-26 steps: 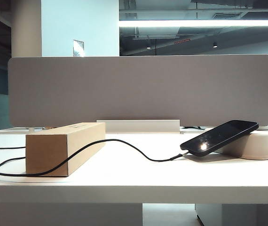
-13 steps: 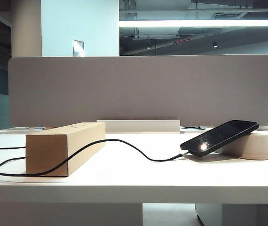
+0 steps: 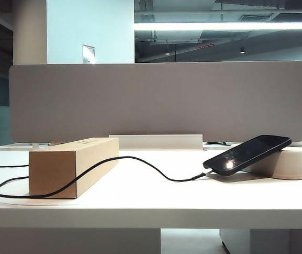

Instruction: Pick up the charging cable and the phone, plug the charging cable into the charging port on the phone, and finally place them back on the table.

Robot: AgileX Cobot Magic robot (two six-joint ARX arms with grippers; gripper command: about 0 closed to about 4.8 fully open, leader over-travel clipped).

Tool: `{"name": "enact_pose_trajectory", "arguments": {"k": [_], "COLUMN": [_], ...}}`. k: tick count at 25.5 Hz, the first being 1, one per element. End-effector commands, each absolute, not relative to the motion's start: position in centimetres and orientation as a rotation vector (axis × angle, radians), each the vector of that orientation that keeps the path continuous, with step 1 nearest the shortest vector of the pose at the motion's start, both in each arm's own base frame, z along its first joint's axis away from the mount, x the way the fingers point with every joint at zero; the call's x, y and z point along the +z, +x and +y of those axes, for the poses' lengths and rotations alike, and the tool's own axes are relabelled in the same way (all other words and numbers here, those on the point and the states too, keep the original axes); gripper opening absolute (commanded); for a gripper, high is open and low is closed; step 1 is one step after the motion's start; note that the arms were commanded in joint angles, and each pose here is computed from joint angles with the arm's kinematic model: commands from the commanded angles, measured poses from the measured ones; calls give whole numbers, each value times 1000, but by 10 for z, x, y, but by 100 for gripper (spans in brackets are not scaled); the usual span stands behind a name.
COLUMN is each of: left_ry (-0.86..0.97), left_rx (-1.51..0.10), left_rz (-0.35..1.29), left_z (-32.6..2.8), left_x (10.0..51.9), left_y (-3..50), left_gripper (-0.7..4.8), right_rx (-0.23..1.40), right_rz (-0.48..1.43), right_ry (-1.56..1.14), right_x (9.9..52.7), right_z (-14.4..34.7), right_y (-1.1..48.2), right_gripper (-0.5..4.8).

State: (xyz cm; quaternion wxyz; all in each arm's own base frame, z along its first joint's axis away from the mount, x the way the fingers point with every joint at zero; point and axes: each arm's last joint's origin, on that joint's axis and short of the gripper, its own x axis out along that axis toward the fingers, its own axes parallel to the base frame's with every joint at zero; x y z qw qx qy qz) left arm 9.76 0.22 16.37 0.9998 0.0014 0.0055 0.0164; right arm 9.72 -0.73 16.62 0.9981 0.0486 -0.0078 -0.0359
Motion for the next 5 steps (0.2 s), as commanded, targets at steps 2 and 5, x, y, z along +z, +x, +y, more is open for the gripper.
{"name": "enact_pose_trajectory", "arguments": {"k": [2, 5], "left_ry": [0, 0], "left_rx": [29, 29], "left_rz": [0, 2], "left_z": [2, 2], "left_x": [166, 165], "left_y": [97, 97], "left_gripper": [-6, -6], "right_rx": [-72, -24], "right_rz": [-5, -4], "right_ry": [101, 101], "right_x": [165, 166], "right_z": [-6, -1], "right_y": [97, 98], "right_gripper": [-5, -5]}}
